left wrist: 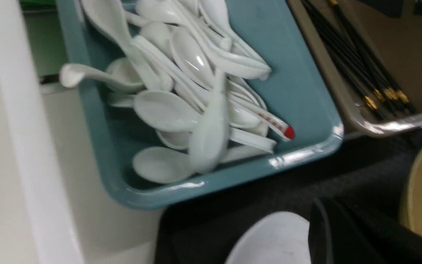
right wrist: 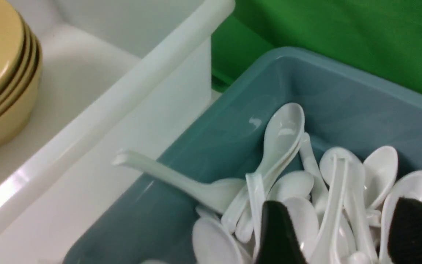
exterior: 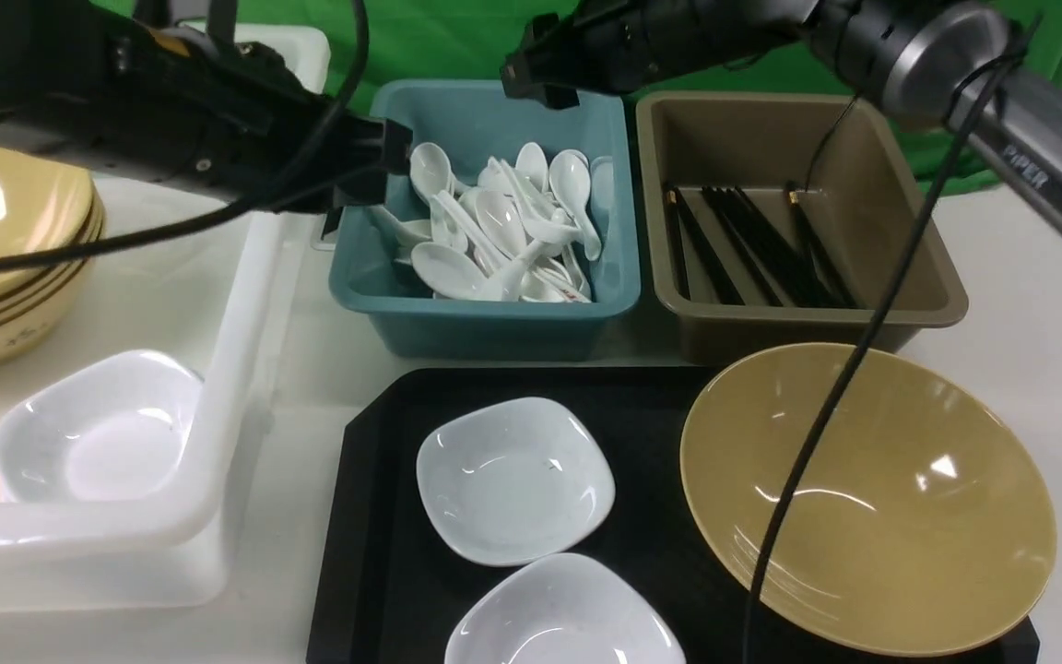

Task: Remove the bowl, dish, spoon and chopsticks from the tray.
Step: Use the right arm to put the soup spoon into the small storage box in the middle, then use the left arm to grab the yellow noodle bowl on the left

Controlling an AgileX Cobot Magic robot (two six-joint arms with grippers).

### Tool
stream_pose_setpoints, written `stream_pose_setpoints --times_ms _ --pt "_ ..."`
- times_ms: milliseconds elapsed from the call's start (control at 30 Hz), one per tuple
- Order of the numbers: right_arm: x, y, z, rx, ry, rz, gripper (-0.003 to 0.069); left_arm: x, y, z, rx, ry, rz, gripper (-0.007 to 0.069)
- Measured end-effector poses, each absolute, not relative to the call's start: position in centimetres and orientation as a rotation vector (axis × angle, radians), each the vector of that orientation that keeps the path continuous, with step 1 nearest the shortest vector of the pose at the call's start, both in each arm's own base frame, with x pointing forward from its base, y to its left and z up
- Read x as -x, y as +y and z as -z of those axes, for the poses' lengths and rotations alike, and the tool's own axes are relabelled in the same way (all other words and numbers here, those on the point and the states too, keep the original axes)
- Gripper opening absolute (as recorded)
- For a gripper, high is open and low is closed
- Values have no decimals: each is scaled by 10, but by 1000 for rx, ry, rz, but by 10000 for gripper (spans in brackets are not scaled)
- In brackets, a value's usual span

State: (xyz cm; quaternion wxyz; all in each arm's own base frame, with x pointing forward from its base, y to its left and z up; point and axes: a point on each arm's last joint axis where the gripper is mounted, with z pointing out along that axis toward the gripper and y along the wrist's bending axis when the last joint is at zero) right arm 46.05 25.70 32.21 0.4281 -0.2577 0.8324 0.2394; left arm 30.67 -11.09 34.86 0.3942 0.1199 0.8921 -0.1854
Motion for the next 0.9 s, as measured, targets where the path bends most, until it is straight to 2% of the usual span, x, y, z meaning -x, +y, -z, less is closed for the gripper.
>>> stream_pose_setpoints --times_ms 67,133,167,200,400,533,633,667,700,733,767,800,900 --pt "-440 244 -343 768 2172 -496 259 -301 -118 -343 -366 2328 535 -6" --pt "-429 235 -356 816 2207 -426 172 -298 -123 -340 -395 2352 559 -6" --pt "-416 222 -369 845 2266 -360 85 -294 -134 -336 -448 2378 588 -6" --pt "-403 207 -389 838 2271 -295 48 -290 -147 -332 -500 2391 617 -6" --pt "-333 140 -430 748 2328 -184 10 -273 -218 -304 -599 2480 747 9" --pt "-278 102 -412 701 2404 -153 6 -280 -246 -284 -620 2519 753 83" --pt "-237 78 -393 633 2392 -138 1 -290 -259 -271 -640 2544 738 182" --pt "-224 71 -381 605 2396 -135 1 -295 -266 -263 -648 2557 732 242" --pt "-220 69 -377 601 2405 -132 0 -295 -266 -264 -648 2554 733 260" --pt "-206 63 -361 583 2424 -129 0 -302 -273 -257 -653 2557 730 331" --pt "-204 63 -359 584 2428 -129 0 -302 -274 -255 -653 2560 728 331" --pt "-193 59 -347 585 2447 -128 0 -307 -280 -249 -662 2551 723 398" --pt "-177 55 -334 587 2467 -131 0 -318 -288 -230 -652 2550 712 494"
